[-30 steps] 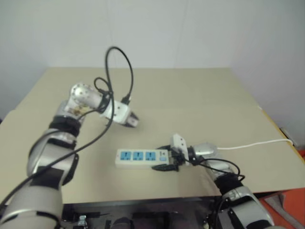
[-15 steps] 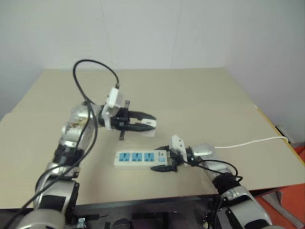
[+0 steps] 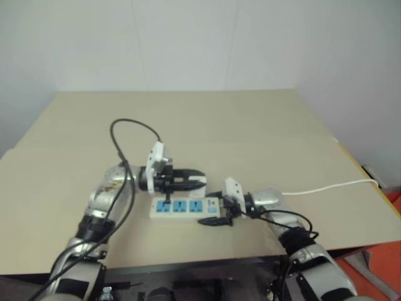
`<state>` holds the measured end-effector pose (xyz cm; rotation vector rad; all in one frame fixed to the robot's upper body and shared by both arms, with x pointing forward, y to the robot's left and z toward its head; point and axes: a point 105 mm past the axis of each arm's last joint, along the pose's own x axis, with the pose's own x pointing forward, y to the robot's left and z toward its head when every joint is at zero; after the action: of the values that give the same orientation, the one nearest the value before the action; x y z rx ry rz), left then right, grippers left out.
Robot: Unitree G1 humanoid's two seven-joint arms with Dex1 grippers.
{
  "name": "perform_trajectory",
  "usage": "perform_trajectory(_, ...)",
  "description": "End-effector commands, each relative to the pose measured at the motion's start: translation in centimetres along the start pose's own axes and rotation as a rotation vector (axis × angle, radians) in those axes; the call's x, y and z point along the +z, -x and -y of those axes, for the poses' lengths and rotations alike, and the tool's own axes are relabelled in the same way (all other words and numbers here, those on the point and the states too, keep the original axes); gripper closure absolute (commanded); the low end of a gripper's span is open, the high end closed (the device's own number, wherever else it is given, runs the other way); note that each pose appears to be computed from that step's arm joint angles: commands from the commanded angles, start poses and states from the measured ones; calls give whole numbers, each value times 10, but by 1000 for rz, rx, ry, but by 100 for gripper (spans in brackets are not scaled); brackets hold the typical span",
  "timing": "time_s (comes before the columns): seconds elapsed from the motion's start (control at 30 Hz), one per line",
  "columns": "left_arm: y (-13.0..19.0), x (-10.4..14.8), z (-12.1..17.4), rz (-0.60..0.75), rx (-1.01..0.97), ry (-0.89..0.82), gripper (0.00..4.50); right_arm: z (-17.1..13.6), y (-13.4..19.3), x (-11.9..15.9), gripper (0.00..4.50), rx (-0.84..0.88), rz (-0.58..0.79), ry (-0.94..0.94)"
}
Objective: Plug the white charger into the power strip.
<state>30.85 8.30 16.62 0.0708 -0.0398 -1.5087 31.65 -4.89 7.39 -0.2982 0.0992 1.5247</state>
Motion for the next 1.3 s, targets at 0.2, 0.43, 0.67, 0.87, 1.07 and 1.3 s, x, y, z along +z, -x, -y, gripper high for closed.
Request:
perform_trajectory(0.2, 3, -16, 12, -45, -39, -89, 344, -6, -5, -4, 105, 17, -13, -16)
perform_trajectory(0.43, 3, -31, 10, -62, -18, -85, 344, -6, -5, -4, 105, 16, -12, -16)
perform_trajectory(0.67, 1, -39, 9, -62, 0, -71, 344, -5, -5, -3, 105, 15, -13, -12)
perform_trajectory(0.87, 4, -48, 13, -89, -3, -60, 344, -5, -5, -3, 105, 17, -11, -11)
perform_trajectory(1.07, 15, -66, 14, -124, 29, -34, 344, -5, -7, -3, 105, 18, -9, -13)
perform_trajectory(1.3, 22, -82, 19, -171, 28, -28, 344, -5, -7, -3, 105, 17, -10, -12)
